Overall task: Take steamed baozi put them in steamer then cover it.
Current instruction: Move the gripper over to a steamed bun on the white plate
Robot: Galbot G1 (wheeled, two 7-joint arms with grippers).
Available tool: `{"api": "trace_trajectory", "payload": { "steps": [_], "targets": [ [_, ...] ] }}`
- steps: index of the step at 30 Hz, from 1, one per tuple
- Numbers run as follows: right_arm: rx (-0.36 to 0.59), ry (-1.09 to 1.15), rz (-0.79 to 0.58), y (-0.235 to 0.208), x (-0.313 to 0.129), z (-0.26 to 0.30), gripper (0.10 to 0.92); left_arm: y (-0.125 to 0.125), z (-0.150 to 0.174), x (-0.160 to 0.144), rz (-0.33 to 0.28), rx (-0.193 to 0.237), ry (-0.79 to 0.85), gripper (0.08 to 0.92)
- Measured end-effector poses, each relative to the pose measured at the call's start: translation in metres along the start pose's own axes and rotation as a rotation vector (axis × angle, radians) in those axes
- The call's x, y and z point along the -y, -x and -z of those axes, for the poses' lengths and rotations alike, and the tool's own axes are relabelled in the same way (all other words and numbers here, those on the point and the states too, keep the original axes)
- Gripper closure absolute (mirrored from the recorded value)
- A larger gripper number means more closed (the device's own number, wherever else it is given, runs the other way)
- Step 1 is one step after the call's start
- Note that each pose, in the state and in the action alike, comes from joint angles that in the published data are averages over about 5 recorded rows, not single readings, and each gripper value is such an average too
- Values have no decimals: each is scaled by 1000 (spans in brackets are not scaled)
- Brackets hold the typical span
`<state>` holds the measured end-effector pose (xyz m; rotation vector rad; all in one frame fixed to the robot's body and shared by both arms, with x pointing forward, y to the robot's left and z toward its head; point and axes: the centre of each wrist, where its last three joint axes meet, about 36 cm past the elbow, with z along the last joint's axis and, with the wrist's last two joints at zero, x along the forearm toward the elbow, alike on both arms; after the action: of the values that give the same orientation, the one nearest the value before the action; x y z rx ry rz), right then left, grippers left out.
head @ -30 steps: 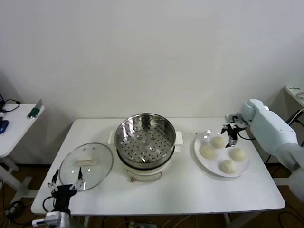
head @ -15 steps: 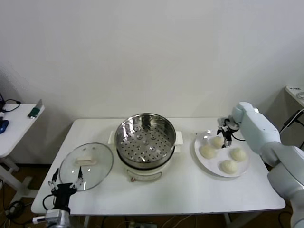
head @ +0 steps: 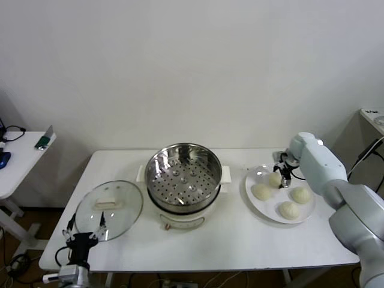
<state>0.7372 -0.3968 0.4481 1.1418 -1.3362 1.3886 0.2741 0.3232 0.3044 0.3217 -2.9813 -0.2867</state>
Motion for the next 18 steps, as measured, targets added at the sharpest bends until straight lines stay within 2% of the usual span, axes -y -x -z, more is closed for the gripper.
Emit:
{"api": "trace_trajectory", "payload": {
  "steps": [7,18],
  "targets": [
    [2,-1,-3,-1,1,0,332,-1,-1,0,-1,-1,4,177],
    [15,-32,-22,-24,12,-2,350,-5,-2,-1,-5,-8,17,177]
  ]
}}
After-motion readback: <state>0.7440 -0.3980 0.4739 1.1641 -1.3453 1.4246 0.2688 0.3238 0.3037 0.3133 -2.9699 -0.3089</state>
